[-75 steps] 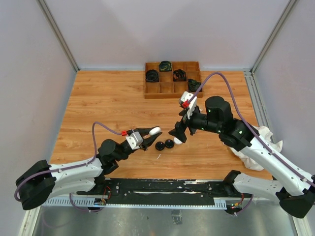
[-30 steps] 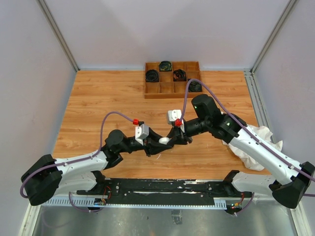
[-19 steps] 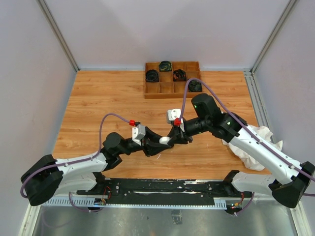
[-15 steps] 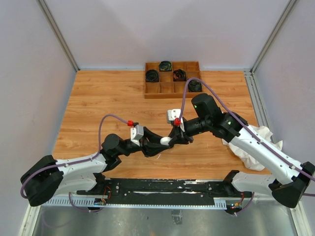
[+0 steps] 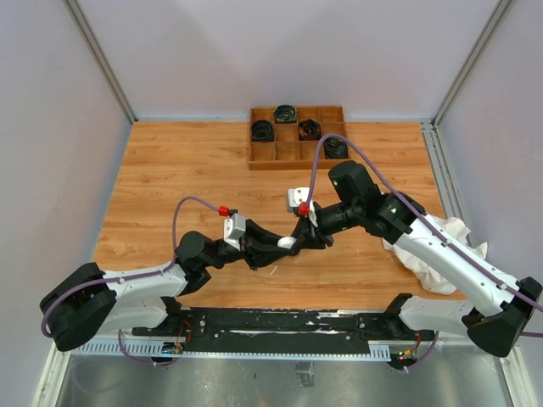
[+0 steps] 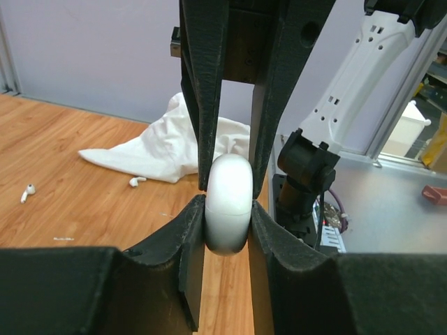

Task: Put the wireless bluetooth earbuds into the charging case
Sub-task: Pick up the charging case at the center of the board, then open the charging case.

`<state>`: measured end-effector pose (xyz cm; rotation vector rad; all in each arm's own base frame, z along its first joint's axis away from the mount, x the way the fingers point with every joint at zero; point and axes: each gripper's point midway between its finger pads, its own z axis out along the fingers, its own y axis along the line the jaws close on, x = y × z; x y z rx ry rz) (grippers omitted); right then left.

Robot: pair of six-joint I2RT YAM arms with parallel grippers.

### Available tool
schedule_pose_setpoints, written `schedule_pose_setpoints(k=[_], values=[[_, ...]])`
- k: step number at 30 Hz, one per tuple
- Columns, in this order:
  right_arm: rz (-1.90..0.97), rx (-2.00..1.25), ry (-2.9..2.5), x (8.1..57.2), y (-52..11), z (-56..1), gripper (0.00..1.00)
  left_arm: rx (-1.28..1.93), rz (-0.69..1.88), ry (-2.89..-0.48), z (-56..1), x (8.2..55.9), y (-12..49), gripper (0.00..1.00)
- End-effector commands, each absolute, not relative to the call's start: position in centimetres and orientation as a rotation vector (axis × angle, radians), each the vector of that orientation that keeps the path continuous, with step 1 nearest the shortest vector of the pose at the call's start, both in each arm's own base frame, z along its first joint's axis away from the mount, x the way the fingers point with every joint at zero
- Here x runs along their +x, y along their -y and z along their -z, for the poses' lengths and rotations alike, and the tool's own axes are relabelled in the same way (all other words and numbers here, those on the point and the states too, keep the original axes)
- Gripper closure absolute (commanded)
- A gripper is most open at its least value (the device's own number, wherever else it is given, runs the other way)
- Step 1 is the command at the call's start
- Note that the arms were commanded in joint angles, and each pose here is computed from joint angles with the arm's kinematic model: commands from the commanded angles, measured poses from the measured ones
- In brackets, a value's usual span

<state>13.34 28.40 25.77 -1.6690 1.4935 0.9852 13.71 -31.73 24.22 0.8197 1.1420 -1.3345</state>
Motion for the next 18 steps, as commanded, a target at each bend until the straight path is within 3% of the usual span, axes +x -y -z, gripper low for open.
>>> schedule_pose_setpoints(k=[1,4,7,11,18], values=[[-0.983,-1.646,-1.477,13.5,-28.4,-27.3,0.99,0.821,1.356,-1.102,-25.1,13.6,31.9,0.75],[-0.967,-1.640,-1.470,13.6,-28.3,-27.6,0.98,0.824,1.357,-1.107,-24.8,13.6,31.9,0.87],[-0.961,-1.633,-1.466,13.7,-28.2,-27.7,0.80,0.833,1.353,-1.103,-24.7,13.5,31.9,0.99],[-0.931,-1.614,-1.464,14.1,-28.1,-27.9,0.60,0.854,1.349,-1.069,-24.8,13.2,31.8,1.00],[-0.862,-1.563,-1.486,15.2,-27.9,-28.3,0.48,0.904,1.343,-1.025,-24.6,12.4,31.6,1.00]])
